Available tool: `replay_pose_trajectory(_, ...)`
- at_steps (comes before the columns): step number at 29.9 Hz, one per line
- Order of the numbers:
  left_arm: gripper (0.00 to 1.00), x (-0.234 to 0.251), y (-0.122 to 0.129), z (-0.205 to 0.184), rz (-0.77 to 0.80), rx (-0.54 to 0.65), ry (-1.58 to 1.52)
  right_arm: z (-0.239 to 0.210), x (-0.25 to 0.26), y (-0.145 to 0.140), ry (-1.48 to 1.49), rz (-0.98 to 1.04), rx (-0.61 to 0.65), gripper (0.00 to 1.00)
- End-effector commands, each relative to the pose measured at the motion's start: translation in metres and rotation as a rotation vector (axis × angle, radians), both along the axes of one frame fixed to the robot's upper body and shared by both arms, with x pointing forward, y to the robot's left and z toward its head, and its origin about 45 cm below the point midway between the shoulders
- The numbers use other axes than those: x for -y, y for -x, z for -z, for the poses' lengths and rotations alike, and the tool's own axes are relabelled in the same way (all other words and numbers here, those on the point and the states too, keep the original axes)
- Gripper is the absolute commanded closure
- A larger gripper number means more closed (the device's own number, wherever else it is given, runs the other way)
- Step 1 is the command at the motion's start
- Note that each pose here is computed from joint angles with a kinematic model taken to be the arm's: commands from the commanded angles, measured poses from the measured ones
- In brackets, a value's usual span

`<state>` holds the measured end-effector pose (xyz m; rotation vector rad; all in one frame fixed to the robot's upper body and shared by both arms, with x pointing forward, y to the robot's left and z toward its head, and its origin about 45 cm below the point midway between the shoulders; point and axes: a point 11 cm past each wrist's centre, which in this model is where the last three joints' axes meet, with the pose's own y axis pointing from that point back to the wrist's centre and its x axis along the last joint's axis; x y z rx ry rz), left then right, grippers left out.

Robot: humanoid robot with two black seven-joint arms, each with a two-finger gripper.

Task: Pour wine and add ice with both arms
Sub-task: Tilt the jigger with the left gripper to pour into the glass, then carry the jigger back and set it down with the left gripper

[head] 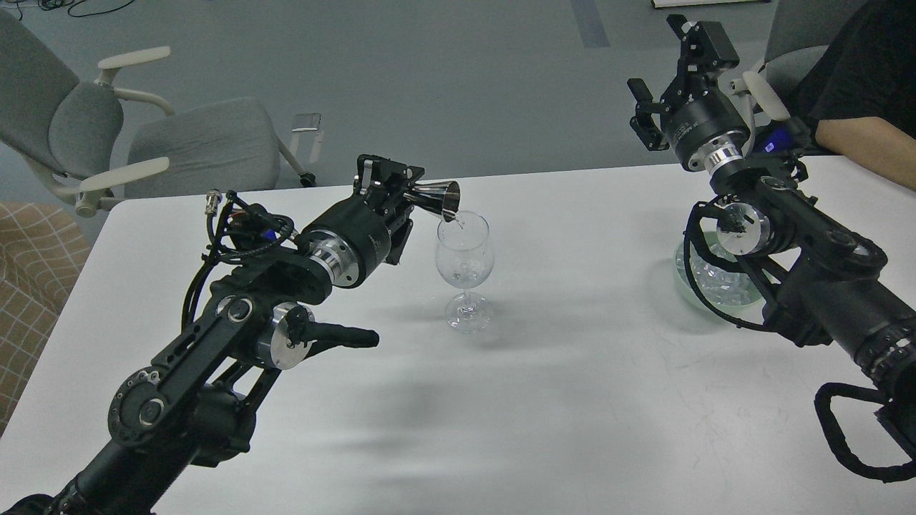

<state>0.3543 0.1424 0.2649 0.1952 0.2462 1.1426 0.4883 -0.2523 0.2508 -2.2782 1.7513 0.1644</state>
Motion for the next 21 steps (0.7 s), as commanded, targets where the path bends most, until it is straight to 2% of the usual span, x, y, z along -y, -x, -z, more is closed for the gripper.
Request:
replay_pose_trajectory(1,1.00,-0.001,0.000,-0.001,-0.002,0.036,-0.047,0.000,0.000,0.000,0.000,0.000,0.000,0.00)
replay_pose_trajectory(11,1.00,-0.009,-0.003,-0.007,-0.024,0.114,-0.143,0.000,-0.001,0.000,0.000,0.000,0.000,0.00)
replay_pose_trajectory(17,1.00,-0.010,0.006,-0.018,0.049,0.205,-0.259,0.001,0.001,0.000,0.001,0.002,-0.002,0.00)
replay_pose_trajectory(21,1.00,-0.015,0.004,-0.022,0.063,0.234,-0.308,0.001,0.001,0.000,0.001,0.003,-0.002,0.00)
